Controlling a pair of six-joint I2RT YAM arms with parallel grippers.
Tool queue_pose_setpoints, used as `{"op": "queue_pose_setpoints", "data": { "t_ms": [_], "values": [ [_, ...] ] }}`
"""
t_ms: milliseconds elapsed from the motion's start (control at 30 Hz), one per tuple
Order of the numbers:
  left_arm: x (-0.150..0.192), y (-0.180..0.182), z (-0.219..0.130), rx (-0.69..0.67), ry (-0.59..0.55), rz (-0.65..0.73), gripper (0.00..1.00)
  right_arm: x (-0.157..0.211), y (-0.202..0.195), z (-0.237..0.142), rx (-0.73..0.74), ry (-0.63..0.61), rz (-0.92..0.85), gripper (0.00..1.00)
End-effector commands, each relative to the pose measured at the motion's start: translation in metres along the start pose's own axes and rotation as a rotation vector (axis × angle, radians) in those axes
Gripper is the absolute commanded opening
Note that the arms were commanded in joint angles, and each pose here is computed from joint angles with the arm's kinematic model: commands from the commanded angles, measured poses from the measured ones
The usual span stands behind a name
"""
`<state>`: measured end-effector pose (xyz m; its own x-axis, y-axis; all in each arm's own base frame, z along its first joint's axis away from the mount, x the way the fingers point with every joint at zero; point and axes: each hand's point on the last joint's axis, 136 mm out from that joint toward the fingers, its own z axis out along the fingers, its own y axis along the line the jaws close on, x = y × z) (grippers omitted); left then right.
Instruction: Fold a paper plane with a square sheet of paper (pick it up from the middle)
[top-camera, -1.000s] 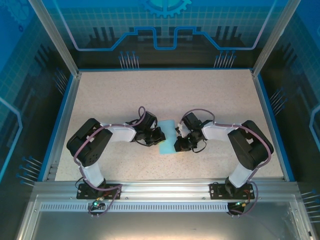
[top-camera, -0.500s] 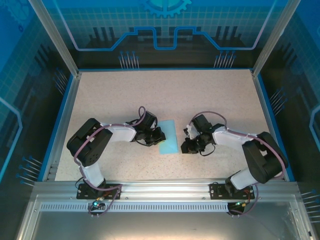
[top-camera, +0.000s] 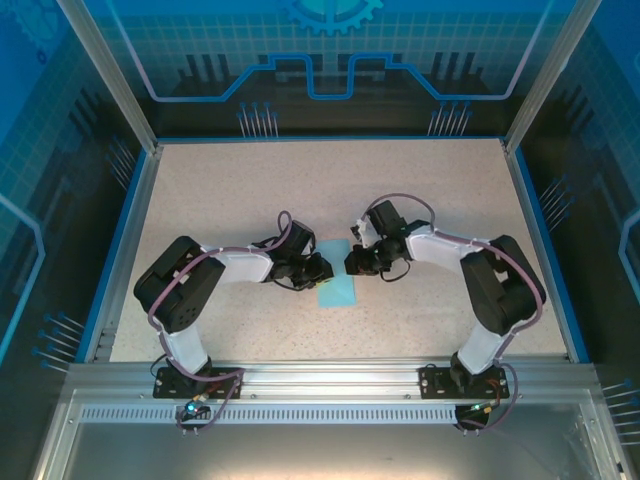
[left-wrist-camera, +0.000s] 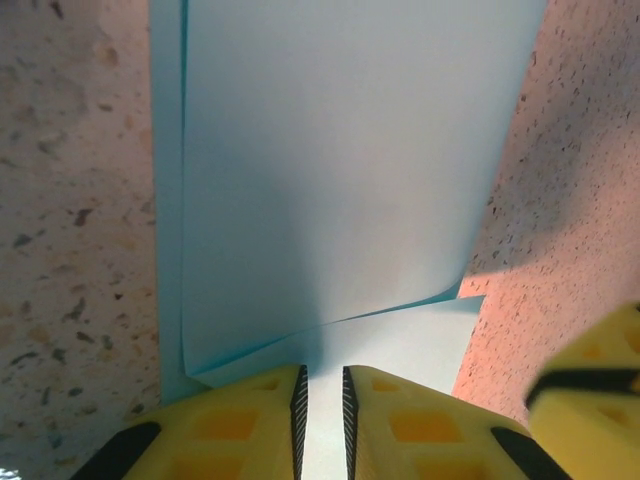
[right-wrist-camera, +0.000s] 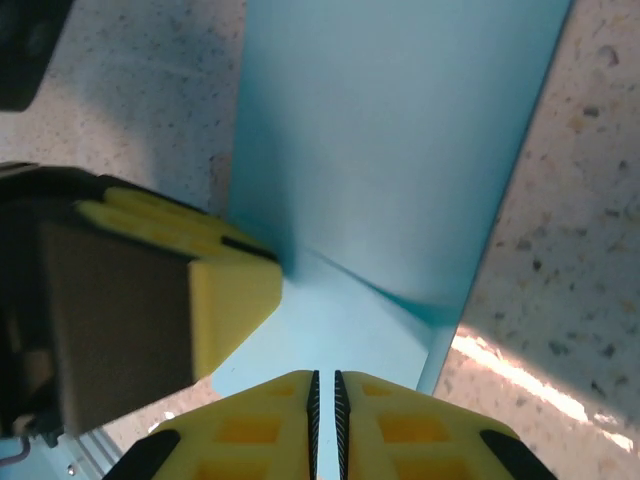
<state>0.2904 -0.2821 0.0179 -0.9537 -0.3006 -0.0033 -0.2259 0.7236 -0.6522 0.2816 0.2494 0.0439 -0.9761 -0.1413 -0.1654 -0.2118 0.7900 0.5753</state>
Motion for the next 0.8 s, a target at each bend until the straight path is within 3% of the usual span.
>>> {"op": "queue_pose_setpoints", "data": {
  "t_ms": [0,767],
  "values": [
    [-0.003,-0.02,-0.012,0.043,-0.018,0.017,0.23,-0.014,-0.005,0.004,0.006,-0.014,0.001,0.15],
    [0.013,-0.01,-0.013,0.018,-0.013,-0.036,0.58,-0.009,-0.03,0.018,0.054,0.028,0.068,0.17]
  ]
}}
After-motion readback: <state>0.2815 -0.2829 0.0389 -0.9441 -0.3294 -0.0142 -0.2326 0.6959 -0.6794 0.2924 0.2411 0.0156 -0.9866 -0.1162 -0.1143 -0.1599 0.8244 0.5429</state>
